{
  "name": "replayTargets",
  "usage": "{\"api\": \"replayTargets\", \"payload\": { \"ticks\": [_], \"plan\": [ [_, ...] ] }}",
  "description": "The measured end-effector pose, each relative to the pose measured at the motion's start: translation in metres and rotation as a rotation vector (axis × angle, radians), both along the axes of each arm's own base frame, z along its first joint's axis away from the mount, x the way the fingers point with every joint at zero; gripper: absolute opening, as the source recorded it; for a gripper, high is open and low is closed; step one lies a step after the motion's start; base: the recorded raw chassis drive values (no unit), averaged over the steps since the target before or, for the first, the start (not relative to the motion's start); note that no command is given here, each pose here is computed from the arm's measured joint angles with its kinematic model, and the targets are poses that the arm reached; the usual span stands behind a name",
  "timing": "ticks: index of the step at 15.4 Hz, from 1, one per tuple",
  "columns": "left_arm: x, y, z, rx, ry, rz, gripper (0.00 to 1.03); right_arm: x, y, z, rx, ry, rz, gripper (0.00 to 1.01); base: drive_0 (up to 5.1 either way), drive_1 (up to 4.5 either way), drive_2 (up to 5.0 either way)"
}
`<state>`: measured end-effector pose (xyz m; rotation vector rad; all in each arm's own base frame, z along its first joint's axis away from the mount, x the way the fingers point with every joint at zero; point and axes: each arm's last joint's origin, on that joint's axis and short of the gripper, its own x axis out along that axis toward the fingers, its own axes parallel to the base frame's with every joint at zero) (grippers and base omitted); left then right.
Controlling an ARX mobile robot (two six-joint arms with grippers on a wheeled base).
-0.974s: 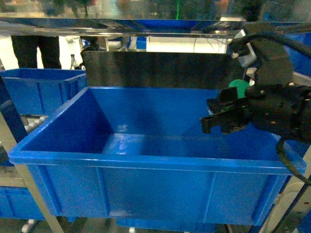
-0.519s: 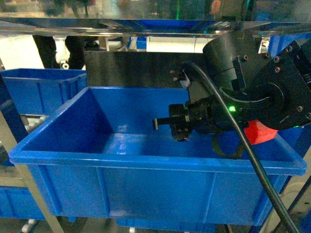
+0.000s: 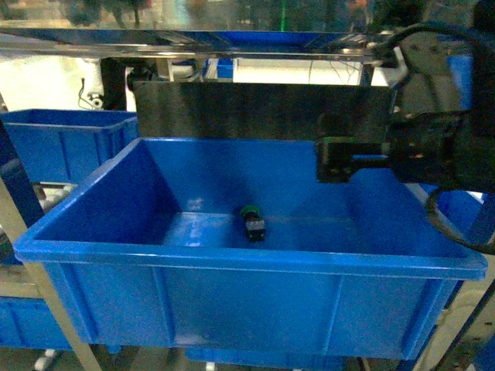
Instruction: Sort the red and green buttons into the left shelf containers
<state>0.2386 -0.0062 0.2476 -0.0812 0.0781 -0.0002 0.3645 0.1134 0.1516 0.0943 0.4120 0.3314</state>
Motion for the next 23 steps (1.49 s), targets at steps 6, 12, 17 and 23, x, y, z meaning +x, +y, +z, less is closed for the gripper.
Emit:
{"api": "replayTargets", "payload": {
  "ticks": [6, 12, 17, 23],
  "plan": [
    [0.0, 0.0, 0.0, 0.0, 0.0, 0.0, 0.27, -0.133, -0.065, 0.027, 0.034, -0.141, -0.104, 0.98, 0.0, 0.0, 0.0],
    [0.0, 0.0, 0.0, 0.0, 0.0, -0.001, 0.27, -0.236, -0.088, 0.057, 0.012, -0.388, -0.216, 0.98, 0.0, 0.0, 0.0],
    [0.0, 0.0, 0.0, 0.0, -0.001, 0.0, 0.27, -0.237, -0.086, 0.052, -0.016, -0.38, -0.174, 0.98, 0.0, 0.0, 0.0],
    [0.02, -0.026, -0.037, -0.016, 0.146, -0.049, 0.27, -0.237, -0.086, 0.053, -0.015, -0.386, -0.174, 0.98, 0.0, 0.0, 0.0]
  ]
}}
